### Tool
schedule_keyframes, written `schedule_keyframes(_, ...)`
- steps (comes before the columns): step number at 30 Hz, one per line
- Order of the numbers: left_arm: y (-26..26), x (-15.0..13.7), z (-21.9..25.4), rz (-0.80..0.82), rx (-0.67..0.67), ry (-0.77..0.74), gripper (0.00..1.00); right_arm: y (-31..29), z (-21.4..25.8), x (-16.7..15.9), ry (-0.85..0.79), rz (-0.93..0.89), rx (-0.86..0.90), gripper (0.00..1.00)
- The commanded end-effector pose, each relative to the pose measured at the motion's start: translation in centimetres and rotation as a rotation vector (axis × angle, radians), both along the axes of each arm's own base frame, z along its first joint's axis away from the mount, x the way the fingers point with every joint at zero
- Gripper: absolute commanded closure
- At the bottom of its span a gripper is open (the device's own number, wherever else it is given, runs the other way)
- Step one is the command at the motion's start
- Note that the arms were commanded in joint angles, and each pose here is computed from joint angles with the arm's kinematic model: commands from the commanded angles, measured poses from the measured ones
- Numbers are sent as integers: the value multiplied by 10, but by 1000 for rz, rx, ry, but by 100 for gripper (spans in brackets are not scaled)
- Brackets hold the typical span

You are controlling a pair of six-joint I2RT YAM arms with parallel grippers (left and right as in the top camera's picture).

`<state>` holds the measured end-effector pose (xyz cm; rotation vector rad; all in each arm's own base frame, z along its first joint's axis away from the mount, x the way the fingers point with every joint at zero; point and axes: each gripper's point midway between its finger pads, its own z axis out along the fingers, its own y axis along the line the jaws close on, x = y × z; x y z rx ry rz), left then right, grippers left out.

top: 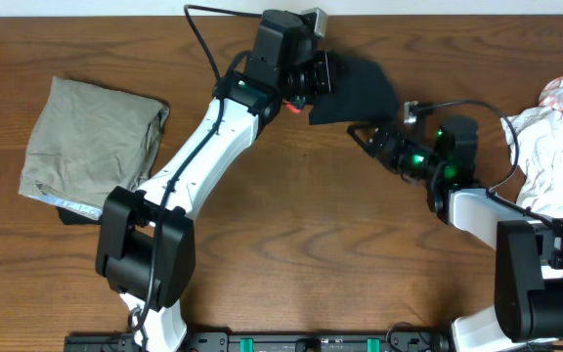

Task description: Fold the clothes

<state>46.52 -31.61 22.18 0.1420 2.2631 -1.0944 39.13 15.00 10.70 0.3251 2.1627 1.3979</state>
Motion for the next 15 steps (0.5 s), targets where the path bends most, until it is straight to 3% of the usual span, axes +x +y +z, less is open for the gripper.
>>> schedule_keyframes(1,0,-6,33,39,-108,46,94,-1,16,12,9,-69,84,1)
schedule_keyframes(5,-5,-11,35,31,-145,93,94,-2,35,21,-44,-95,133,1)
schedule_keyframes(15,-14,-19,40,1,-159,91,94,7,35,22,47,-144,202,1)
